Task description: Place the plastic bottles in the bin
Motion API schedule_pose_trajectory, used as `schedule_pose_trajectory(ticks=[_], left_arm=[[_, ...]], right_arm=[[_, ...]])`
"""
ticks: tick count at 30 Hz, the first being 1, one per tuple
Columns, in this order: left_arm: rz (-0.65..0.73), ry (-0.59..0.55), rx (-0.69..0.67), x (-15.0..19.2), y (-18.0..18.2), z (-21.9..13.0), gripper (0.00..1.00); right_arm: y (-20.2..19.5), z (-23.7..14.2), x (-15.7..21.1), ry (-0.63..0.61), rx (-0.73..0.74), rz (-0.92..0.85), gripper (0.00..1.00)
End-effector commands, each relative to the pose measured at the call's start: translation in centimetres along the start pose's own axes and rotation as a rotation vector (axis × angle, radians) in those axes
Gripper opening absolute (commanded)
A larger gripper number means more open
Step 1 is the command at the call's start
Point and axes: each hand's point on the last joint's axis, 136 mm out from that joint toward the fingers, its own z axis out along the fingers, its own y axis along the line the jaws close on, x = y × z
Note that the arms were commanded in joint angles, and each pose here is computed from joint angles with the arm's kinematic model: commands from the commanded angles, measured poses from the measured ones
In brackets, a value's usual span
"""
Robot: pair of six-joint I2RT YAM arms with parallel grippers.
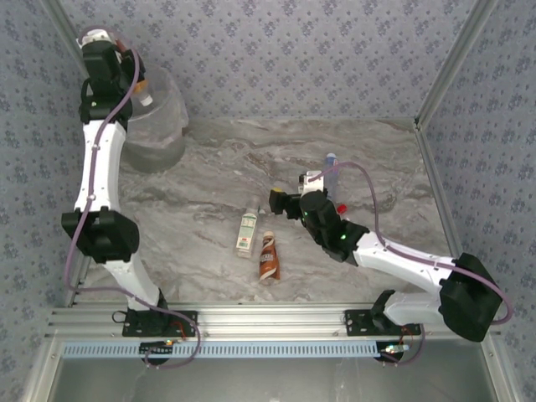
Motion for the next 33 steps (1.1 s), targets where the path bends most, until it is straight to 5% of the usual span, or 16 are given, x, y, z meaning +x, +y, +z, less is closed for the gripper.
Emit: schedule_pose_trajectory(ticks=[1, 6, 33], left_arm=[[0.08, 0.038, -0.012, -0.2, 0.4, 1.1, 0.53], [0.183, 0.106, -0.014, 1.3, 0.5, 2.8, 0.53], [0.174, 0.18, -0.017, 8.5, 3.5, 3.5, 0.64]], right_arm=[[-0.6, -0.7, -0.5, -0.02, 0.031, -0.005, 0.99], [-1.1, -1.2, -0.4, -0.021, 0.05, -0.008, 0.99], [-1.2, -0.7, 0.1, -0.008, 0.059, -0.021, 0.99]])
